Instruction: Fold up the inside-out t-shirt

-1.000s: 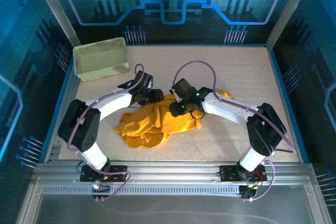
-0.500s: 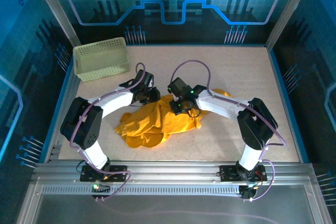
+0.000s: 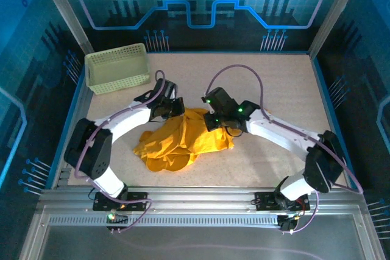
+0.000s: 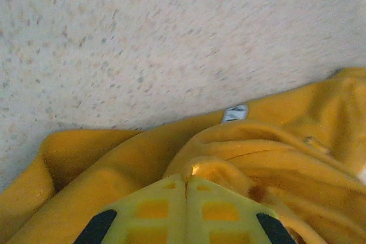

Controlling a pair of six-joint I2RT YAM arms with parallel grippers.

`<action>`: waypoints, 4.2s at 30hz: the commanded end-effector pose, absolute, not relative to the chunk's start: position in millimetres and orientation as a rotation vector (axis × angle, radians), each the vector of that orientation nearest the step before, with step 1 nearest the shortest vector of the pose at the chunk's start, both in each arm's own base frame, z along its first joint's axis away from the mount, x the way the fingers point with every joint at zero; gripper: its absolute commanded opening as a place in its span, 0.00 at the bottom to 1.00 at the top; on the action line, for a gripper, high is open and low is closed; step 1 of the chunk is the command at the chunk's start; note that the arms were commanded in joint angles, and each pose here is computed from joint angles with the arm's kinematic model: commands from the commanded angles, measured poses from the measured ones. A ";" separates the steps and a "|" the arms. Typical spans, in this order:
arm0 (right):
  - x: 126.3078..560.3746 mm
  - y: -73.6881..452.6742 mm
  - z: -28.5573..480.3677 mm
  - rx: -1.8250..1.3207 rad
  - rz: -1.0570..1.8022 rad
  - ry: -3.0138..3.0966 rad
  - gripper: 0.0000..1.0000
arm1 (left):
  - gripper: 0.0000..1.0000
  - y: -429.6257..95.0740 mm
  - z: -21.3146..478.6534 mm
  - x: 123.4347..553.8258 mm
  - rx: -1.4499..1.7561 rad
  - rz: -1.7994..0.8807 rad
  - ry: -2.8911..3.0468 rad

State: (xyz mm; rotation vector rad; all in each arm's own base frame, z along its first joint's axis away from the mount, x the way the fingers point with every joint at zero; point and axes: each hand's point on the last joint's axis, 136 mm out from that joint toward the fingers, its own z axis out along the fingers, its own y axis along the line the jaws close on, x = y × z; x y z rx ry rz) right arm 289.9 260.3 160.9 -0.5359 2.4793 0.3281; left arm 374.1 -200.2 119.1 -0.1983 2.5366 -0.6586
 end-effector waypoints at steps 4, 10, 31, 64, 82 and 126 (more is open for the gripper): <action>282.1 240.0 205.5 -0.487 0.342 2.299 0.00 | 0.00 -189.4 201.5 363.9 -0.179 -0.735 2.308; 249.8 233.9 202.2 -0.569 0.471 2.196 0.00 | 0.00 -167.2 208.7 360.4 -0.278 -0.702 2.316; 261.1 268.1 156.6 -0.637 0.348 2.337 0.54 | 0.00 -204.5 169.7 344.0 -0.156 -0.832 2.435; 259.2 228.1 125.8 -0.306 0.615 2.437 0.00 | 0.35 -201.8 125.2 368.3 -0.077 -0.524 2.656; 284.3 236.5 139.7 -0.640 0.249 2.414 0.65 | 0.81 -194.4 150.8 310.7 -0.066 -0.388 2.485; 302.7 233.6 131.2 -0.604 -0.020 2.541 0.53 | 0.75 -227.3 97.5 315.8 -0.043 -0.398 2.603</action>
